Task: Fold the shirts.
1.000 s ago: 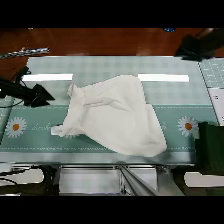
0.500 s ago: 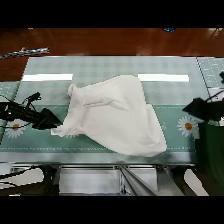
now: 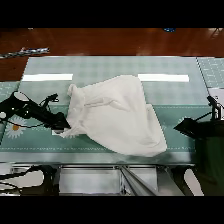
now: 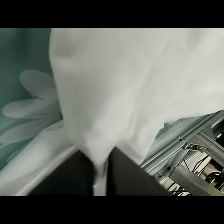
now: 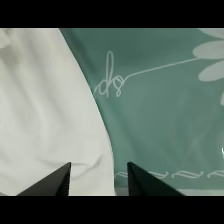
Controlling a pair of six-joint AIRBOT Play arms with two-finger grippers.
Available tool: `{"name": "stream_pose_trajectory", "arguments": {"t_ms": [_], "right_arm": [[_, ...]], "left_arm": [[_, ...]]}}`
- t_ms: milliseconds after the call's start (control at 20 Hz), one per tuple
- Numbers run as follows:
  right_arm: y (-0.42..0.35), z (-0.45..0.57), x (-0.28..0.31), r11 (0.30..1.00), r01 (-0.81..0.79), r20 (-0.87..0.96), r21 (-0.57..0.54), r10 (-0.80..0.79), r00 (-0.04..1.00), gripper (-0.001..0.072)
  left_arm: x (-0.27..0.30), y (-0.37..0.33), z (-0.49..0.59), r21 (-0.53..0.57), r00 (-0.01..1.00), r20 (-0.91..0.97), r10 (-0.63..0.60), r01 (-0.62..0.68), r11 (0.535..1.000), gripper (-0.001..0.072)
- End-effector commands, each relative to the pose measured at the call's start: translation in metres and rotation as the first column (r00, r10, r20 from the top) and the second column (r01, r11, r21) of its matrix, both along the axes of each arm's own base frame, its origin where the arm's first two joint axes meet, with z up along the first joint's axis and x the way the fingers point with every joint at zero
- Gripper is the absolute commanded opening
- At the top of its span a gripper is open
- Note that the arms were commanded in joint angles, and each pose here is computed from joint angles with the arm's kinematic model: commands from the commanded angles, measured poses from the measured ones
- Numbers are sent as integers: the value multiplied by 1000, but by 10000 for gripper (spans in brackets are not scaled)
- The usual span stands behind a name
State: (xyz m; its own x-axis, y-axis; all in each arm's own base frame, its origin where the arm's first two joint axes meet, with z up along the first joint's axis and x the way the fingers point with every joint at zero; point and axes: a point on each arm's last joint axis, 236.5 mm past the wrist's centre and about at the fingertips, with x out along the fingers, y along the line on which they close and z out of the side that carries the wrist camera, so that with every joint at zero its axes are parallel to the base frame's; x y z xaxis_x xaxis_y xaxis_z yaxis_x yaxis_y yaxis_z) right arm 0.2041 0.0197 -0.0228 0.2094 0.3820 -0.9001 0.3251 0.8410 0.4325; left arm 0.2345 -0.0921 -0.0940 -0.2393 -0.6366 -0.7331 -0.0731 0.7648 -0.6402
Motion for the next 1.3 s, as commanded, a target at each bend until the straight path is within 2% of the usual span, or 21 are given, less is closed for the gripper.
{"name": "stream_pose_trajectory", "arguments": {"t_ms": [0,350,600,1000,1100,1150,1200,1250], "right_arm": [[-2,-6,-10,1000,-11,-39,-12,11,999,406],[20,-44,-54,990,-116,-280,85,136,951,406],[26,-56,-48,987,-93,-308,134,130,943,406],[72,-72,-13,913,9,-295,408,122,948,403],[80,-82,-15,922,-30,-305,385,158,939,402],[90,-84,-15,923,-70,-298,377,193,935,394],[98,-85,-13,923,-120,-284,365,233,930,326],[106,-83,-7,920,-177,-254,348,275,927,218]], "left_arm": [[-3,-5,-4,3,999,2,-41,40,999,25],[-4,-6,-3,-4,999,1,-50,50,999,25],[-5,-6,-3,-6,999,-2,-52,52,999,25],[-4,-6,-3,-5,999,0,-49,49,999,25],[-2,-6,-4,-3,999,8,-42,42,999,25],[0,-7,-4,-5,999,14,-34,35,999,25],[2,-9,-3,-14,1000,18,-25,25,1000,25],[4,-12,-1,-28,1000,21,-13,14,1000,25]]}}
